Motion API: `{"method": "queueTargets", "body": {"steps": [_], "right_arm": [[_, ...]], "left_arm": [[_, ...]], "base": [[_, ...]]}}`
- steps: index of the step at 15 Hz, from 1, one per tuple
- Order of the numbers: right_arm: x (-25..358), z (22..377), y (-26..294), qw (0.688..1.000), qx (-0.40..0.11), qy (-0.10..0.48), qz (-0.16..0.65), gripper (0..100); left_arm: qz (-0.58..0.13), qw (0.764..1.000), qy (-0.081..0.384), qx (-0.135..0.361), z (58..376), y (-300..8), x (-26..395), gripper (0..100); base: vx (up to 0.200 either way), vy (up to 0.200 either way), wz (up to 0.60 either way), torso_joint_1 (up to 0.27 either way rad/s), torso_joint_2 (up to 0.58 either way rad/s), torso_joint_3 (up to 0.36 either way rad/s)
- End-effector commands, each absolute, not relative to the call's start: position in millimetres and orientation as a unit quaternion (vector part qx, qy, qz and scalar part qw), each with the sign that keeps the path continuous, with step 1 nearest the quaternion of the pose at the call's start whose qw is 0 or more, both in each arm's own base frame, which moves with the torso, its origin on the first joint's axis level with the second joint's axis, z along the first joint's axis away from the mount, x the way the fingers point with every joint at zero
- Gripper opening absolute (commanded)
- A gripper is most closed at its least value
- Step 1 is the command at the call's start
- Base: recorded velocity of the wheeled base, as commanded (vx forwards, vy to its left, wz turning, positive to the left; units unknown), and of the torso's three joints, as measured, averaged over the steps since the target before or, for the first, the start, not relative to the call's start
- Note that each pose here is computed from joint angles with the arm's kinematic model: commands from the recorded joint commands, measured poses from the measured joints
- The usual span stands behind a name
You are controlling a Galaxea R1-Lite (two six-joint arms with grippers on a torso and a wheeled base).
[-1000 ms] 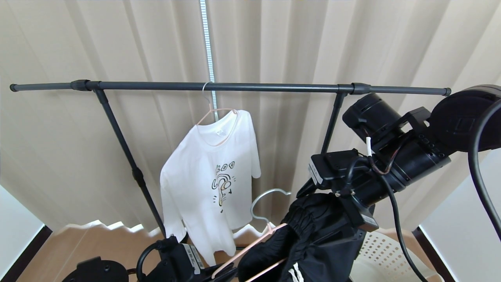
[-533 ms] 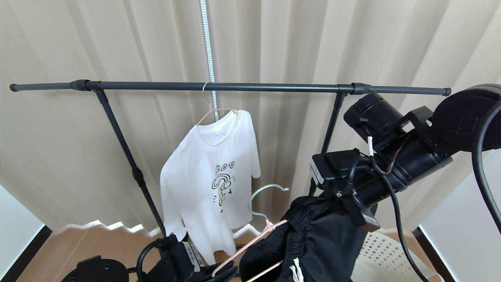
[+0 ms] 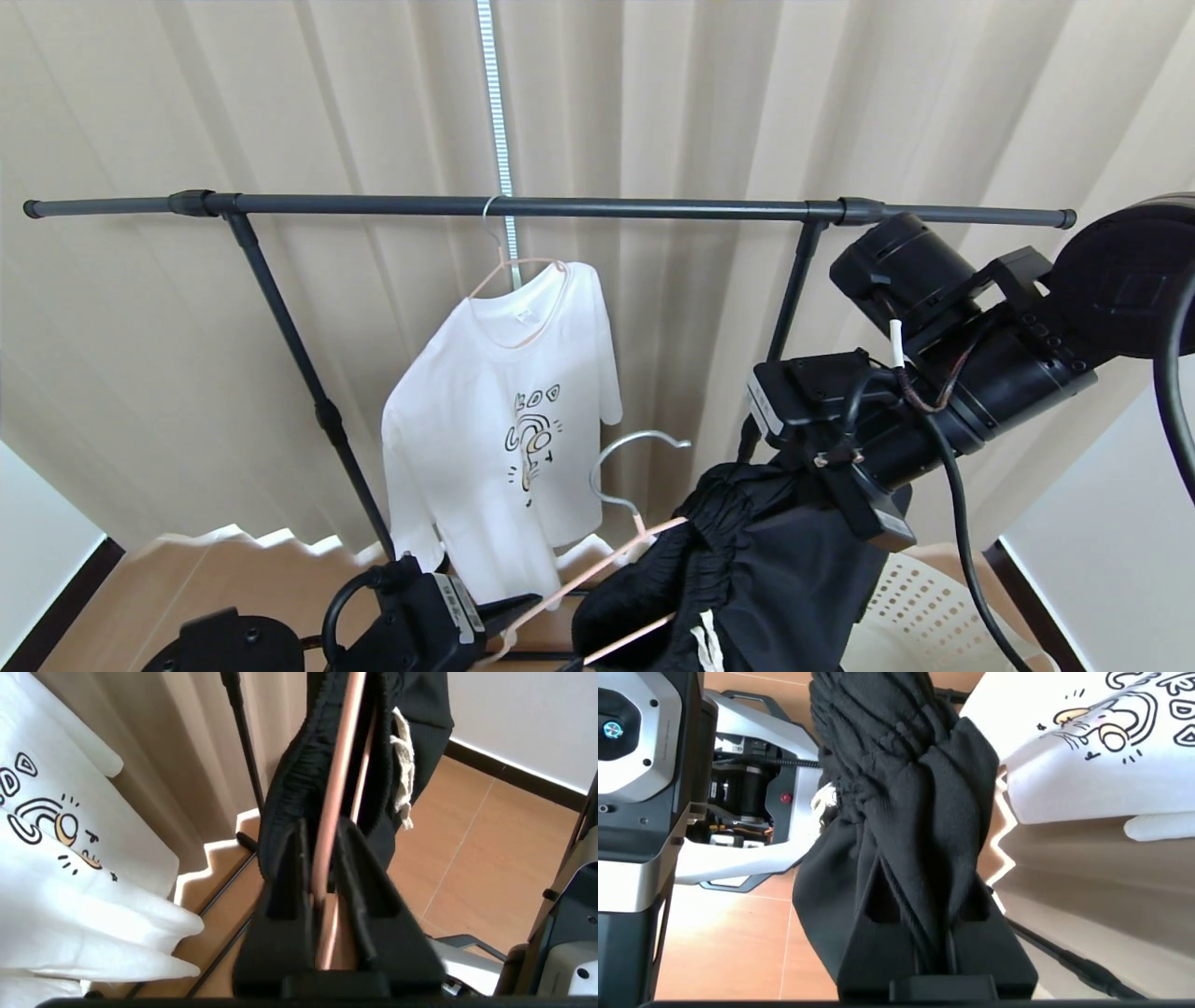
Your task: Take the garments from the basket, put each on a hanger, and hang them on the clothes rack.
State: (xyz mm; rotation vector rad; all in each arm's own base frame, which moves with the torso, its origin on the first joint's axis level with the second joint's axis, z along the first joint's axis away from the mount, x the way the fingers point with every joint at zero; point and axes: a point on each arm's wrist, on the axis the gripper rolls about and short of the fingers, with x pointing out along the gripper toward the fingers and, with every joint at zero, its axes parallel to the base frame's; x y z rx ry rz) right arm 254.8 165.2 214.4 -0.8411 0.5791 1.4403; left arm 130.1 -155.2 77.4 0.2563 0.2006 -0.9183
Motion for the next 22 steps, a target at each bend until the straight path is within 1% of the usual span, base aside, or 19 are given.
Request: {"method": "queueTargets", "body": {"steps": [1, 3, 4, 5, 8, 10, 11, 12, 13, 14, 15, 16, 17, 18, 20, 22], "right_arm": [[251, 219, 163, 0.638, -0.369, 0.247, 0.629, 0], [247, 225, 160, 0.645, -0.369, 0.244, 0.623, 0], [245, 229, 158, 0.653, -0.382, 0.248, 0.605, 0], [244, 232, 156, 0.659, -0.395, 0.25, 0.589, 0], [244, 236, 154, 0.677, -0.406, 0.266, 0.554, 0], [243, 242, 152, 0.686, -0.424, 0.269, 0.527, 0], [241, 246, 150, 0.696, -0.43, 0.274, 0.506, 0], [239, 248, 148, 0.709, -0.435, 0.29, 0.473, 0], [238, 250, 147, 0.716, -0.44, 0.299, 0.452, 0], [233, 254, 145, 0.731, -0.433, 0.308, 0.429, 0], [231, 256, 143, 0.74, -0.421, 0.313, 0.421, 0], [227, 261, 140, 0.765, -0.387, 0.326, 0.398, 0], [226, 261, 140, 0.768, -0.383, 0.329, 0.394, 0], [213, 271, 131, 0.797, -0.351, 0.332, 0.363, 0], [199, 272, 123, 0.808, -0.333, 0.329, 0.357, 0], [188, 257, 116, 0.822, -0.33, 0.301, 0.353, 0]], "left_arm": [[-0.442, 0.885, 0.089, 0.12, 79, -154, 129, 100], [-0.435, 0.892, 0.066, 0.109, 84, -152, 131, 100], [-0.422, 0.898, 0.067, 0.107, 85, -147, 136, 100], [-0.419, 0.901, 0.058, 0.099, 90, -141, 139, 100], [-0.418, 0.904, 0.035, 0.083, 100, -126, 146, 100], [-0.408, 0.909, 0.032, 0.076, 103, -118, 151, 100], [-0.406, 0.911, 0.038, 0.063, 103, -115, 153, 100], [-0.402, 0.913, 0.037, 0.059, 103, -114, 155, 100], [-0.4, 0.914, 0.033, 0.058, 105, -114, 156, 100], [-0.395, 0.917, 0.019, 0.056, 110, -113, 157, 100], [-0.391, 0.919, 0.01, 0.054, 113, -113, 159, 100], [-0.379, 0.924, 0.011, 0.054, 117, -113, 164, 100], [-0.375, 0.925, 0.016, 0.054, 117, -113, 164, 100], [-0.351, 0.933, 0.067, 0.051, 115, -119, 171, 100], [-0.353, 0.929, 0.107, 0.032, 115, -131, 177, 100], [-0.353, 0.917, 0.183, 0.02, 108, -143, 176, 100]], "base": [[0.0, 0.0, 0.0, 0.0, 0.0, 0.0], [0.0, 0.0, 0.0, 0.0, 0.0, 0.0], [0.0, 0.0, 0.0, 0.0, 0.0, 0.0], [0.0, 0.0, 0.0, 0.0, 0.0, 0.0], [0.0, 0.0, 0.0, 0.0, 0.0, 0.0], [0.0, 0.0, 0.0, 0.0, 0.0, 0.0], [0.0, 0.0, 0.0, 0.0, 0.0, 0.0], [0.0, 0.0, 0.0, 0.0, 0.0, 0.0], [0.0, 0.0, 0.0, 0.0, 0.0, 0.0], [0.0, 0.0, 0.0, 0.0, 0.0, 0.0], [0.0, 0.0, 0.0, 0.0, 0.0, 0.0], [0.0, 0.0, 0.0, 0.0, 0.0, 0.0], [0.0, 0.0, 0.0, 0.0, 0.0, 0.0], [0.0, 0.0, 0.0, 0.0, 0.0, 0.0], [0.0, 0.0, 0.0, 0.0, 0.0, 0.0], [0.0, 0.0, 0.0, 0.0, 0.0, 0.0]]}}
